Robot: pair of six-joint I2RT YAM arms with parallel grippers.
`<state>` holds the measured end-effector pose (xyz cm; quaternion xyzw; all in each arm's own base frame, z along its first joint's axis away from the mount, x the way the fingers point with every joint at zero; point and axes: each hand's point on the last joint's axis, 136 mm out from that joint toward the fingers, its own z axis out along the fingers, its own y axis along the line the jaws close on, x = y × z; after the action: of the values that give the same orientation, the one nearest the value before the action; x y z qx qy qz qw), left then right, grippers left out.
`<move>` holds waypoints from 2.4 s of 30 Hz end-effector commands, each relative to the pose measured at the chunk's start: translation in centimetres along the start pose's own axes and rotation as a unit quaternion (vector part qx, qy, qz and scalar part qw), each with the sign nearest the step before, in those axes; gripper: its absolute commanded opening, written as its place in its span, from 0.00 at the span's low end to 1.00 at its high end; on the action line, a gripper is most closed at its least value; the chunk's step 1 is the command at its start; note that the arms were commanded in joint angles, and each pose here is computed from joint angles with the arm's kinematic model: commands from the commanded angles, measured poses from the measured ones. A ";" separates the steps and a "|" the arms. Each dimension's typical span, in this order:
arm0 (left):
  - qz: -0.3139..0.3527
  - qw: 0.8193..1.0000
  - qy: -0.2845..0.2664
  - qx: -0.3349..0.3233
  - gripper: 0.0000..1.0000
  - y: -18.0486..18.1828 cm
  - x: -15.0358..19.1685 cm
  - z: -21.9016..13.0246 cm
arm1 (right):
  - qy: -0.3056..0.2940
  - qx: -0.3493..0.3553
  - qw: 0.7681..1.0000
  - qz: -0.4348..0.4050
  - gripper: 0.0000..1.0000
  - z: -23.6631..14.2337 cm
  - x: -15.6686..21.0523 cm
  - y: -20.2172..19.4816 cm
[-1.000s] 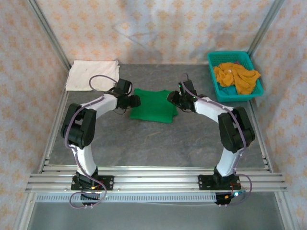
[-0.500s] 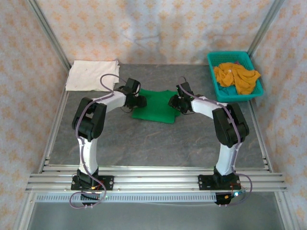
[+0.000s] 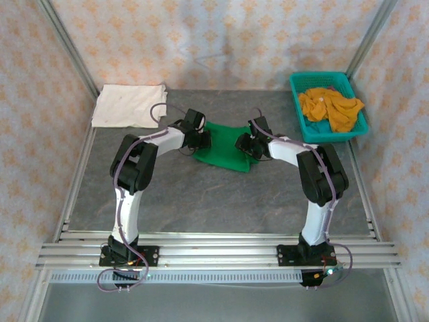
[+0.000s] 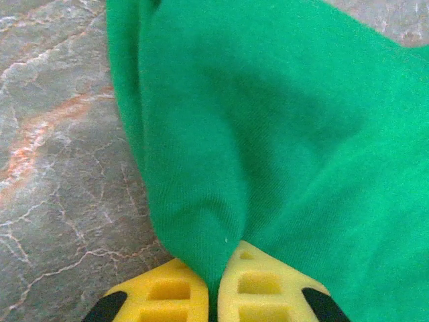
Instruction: Fold and stack the t-shirts
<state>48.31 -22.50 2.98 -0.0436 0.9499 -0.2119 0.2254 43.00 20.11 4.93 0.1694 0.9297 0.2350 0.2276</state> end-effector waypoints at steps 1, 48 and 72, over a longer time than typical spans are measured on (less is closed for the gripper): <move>0.000 1.000 0.019 -0.007 0.00 0.2 1.2 1.0 | -0.015 -0.017 1.000 0.003 0.45 -1.5 -0.8 0.7; 0.213 0.946 -0.187 -0.159 0.00 7.5 -24.9 -16.4 | -0.027 -0.241 0.962 -0.125 0.59 -8.8 1.2 12.7; 0.097 0.941 -0.231 -0.228 0.00 31.0 -28.8 -21.2 | -0.009 -0.201 0.974 -0.105 0.60 -8.8 1.5 11.6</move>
<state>64.50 17.01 15.01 -0.0407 0.9150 0.0077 0.4014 38.96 27.01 15.34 0.0233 0.8813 0.3871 0.2702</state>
